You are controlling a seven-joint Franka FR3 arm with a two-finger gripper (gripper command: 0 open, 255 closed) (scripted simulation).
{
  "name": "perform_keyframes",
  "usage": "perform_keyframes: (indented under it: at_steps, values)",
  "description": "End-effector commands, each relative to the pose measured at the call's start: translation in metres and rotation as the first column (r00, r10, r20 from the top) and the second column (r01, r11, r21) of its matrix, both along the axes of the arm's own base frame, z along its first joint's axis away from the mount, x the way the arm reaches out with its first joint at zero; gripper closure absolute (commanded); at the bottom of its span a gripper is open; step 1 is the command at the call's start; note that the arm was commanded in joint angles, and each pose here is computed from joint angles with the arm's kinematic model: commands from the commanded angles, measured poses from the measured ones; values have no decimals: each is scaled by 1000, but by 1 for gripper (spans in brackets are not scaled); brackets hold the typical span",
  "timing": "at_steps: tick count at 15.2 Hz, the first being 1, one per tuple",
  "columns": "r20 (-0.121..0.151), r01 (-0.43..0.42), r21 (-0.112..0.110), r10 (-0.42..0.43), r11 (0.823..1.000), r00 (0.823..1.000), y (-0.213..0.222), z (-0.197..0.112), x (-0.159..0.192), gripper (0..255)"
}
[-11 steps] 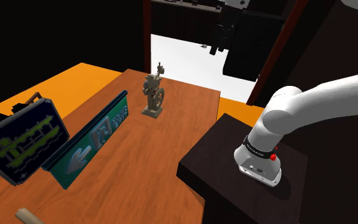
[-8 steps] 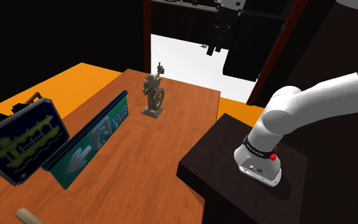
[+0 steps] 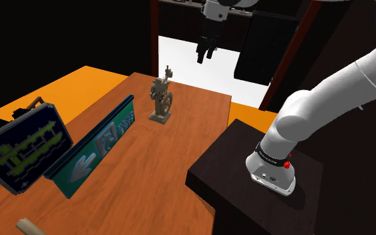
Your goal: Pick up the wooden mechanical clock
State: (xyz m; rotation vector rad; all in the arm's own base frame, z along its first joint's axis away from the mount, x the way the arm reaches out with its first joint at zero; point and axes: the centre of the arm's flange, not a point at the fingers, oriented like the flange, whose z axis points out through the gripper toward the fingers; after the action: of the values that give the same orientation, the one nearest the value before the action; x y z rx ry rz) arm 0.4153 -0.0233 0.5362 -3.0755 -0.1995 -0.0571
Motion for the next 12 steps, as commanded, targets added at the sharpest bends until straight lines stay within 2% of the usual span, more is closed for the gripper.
perform_keyframes:
  at_steps: [1,12]
  values:
    - [-5,-13,-11,13,1000,1000,1,-17,24,0]
    - [-42,-82,-64,79,995,996,8,-94,153,0]
